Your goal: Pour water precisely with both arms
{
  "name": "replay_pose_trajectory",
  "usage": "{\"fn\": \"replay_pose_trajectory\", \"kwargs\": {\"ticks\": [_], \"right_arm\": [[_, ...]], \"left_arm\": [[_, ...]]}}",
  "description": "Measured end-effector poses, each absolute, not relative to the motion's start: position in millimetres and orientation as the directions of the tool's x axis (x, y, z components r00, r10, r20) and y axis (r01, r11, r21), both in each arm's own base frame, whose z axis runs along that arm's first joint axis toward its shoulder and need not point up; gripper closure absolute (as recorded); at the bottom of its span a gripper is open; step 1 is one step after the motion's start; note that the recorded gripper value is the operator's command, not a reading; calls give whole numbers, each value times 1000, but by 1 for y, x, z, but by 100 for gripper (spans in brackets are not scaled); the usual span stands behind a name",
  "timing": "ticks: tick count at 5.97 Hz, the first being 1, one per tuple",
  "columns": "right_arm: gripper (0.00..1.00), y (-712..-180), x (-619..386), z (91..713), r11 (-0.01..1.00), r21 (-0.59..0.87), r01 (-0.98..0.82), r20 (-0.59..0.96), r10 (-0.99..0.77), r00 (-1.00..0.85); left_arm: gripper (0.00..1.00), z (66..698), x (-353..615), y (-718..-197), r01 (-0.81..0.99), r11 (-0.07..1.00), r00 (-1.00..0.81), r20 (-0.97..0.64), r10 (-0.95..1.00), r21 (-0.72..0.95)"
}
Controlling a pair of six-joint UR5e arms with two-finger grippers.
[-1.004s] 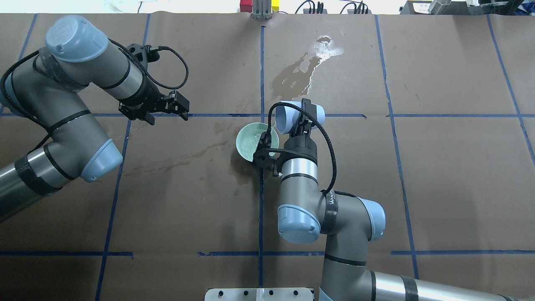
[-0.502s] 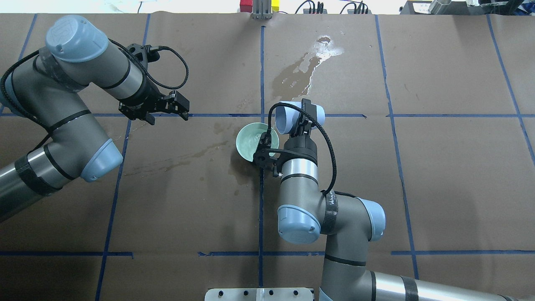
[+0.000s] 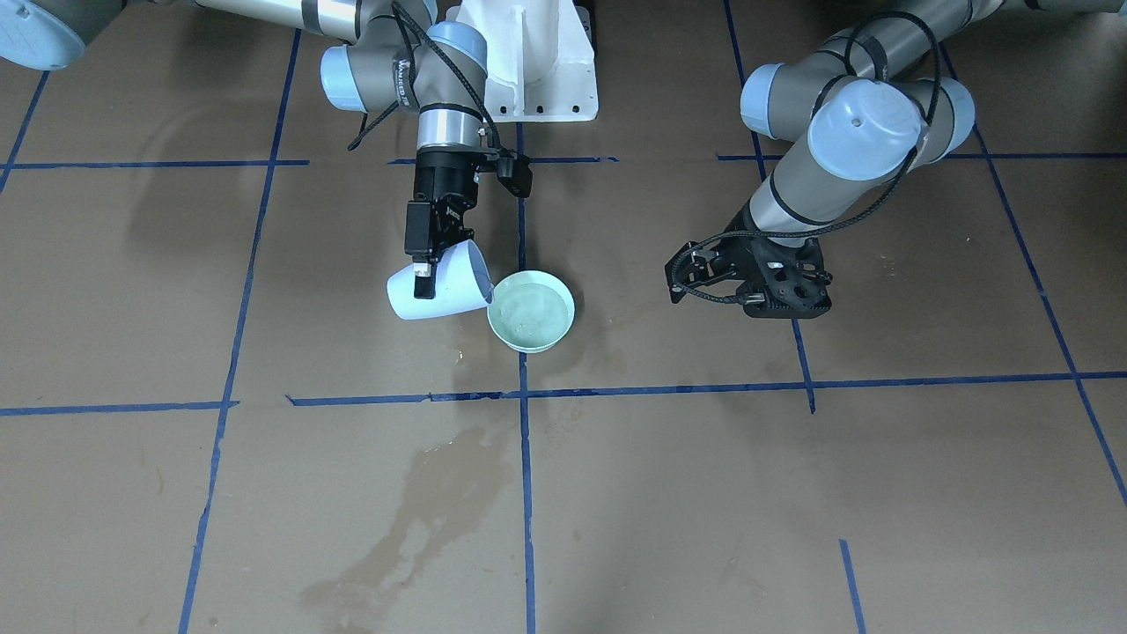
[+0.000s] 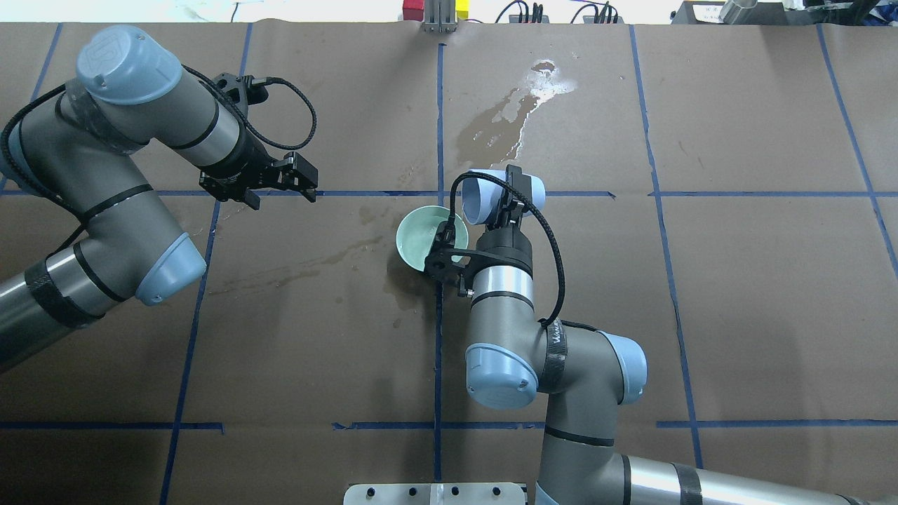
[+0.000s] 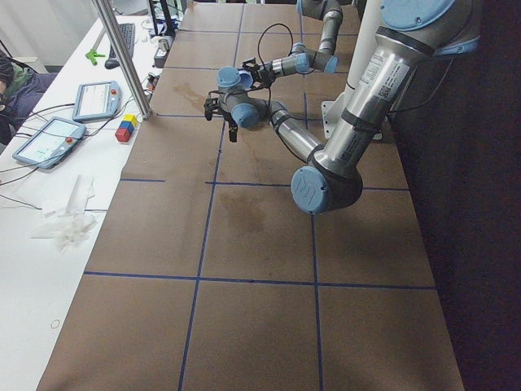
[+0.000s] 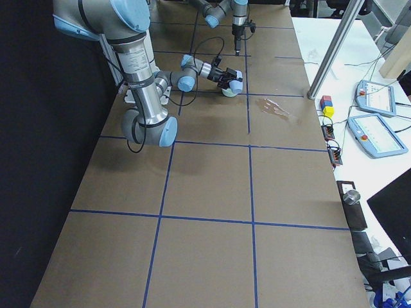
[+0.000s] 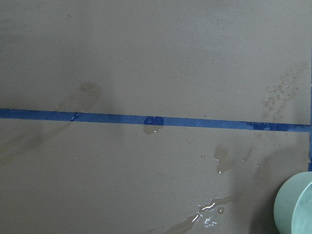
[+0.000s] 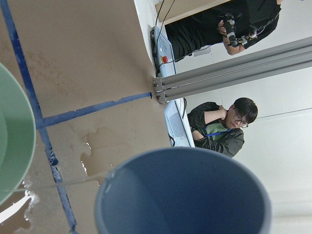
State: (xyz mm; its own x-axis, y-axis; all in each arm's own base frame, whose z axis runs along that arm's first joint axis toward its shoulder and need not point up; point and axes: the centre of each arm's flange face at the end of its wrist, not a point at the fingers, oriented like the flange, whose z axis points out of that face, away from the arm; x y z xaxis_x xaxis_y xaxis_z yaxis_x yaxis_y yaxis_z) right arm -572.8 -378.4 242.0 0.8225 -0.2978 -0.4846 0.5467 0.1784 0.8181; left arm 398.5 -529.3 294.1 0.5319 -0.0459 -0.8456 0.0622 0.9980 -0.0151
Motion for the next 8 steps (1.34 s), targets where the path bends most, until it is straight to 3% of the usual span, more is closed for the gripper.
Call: {"fn": "replay_pose_trajectory", "kwargs": {"ticks": [5,8], "right_arm": [[100,-378,-571,223,211,897,389,-328,-272,905],[100,-375,-558,200,324,946,17,75,-270,960]], "left_arm": [[0,293,399,-529,62,998,531,-846,-45,-14],[0,293,399,-530,62,998,531,-846,-45,-14]]}}
